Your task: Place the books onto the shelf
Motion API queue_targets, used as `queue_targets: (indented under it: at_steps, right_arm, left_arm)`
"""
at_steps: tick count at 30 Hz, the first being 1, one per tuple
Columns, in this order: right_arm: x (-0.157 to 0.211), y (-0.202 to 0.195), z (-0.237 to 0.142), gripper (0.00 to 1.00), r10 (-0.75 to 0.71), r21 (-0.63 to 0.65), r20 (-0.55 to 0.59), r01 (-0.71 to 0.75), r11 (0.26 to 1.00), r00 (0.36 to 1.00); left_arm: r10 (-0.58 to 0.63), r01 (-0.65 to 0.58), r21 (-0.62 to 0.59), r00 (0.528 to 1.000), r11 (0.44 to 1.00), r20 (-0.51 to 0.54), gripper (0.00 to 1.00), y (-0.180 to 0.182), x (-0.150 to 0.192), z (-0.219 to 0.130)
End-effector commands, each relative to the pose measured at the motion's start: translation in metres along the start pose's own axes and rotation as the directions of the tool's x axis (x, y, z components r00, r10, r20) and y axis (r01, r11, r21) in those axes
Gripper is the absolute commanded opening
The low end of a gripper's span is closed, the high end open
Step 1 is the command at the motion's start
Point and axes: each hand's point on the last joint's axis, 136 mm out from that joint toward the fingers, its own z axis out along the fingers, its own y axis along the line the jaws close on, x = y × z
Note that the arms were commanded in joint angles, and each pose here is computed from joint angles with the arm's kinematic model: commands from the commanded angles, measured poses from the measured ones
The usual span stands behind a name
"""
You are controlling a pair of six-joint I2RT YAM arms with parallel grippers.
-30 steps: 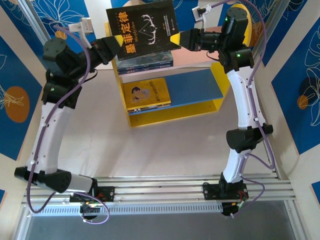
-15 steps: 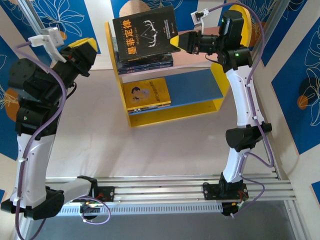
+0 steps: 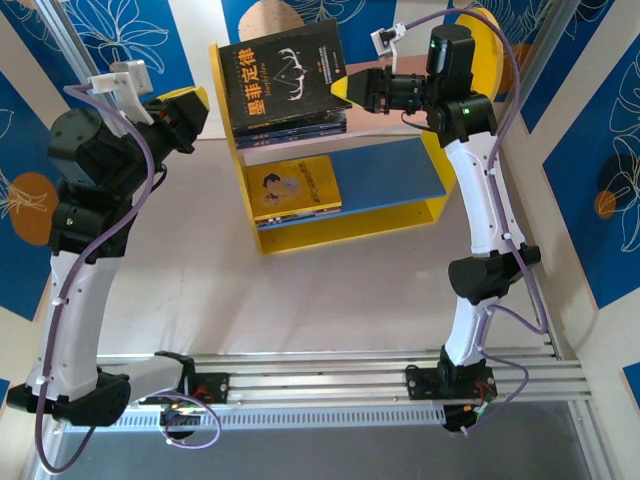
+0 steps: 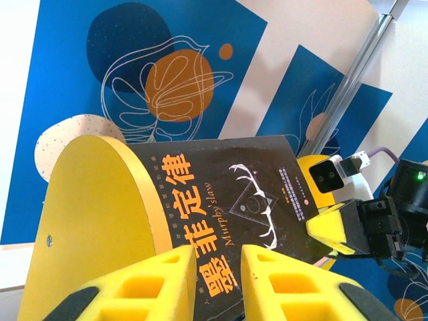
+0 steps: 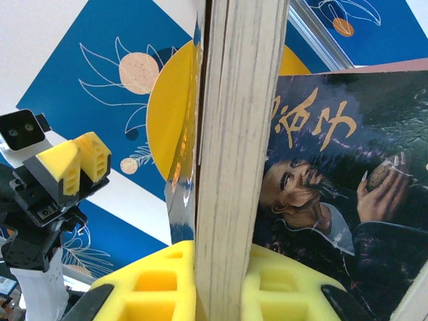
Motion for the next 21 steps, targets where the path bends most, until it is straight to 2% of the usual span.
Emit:
queue_targets:
  at_steps: [1,21]
  right_arm:
    - [-0.0011,0.0105,0.0025,0.00,-0.057,-0.017,0.006,0.057,0.998,0.998]
    - [0.0058,0.0053,0.0088,0.00,-0.052,-0.007,-0.012,0.052,0.999,0.999]
  left_arm:
    - [0.033,-0.033,-0.003,0.999,0.999,0.039,0.25,-0.0031,-0.0105,-0.0079]
    - [0.036,-0.036,0.005,0.999,0.999,0.032,0.25,-0.0042,-0.0093,-0.0075]
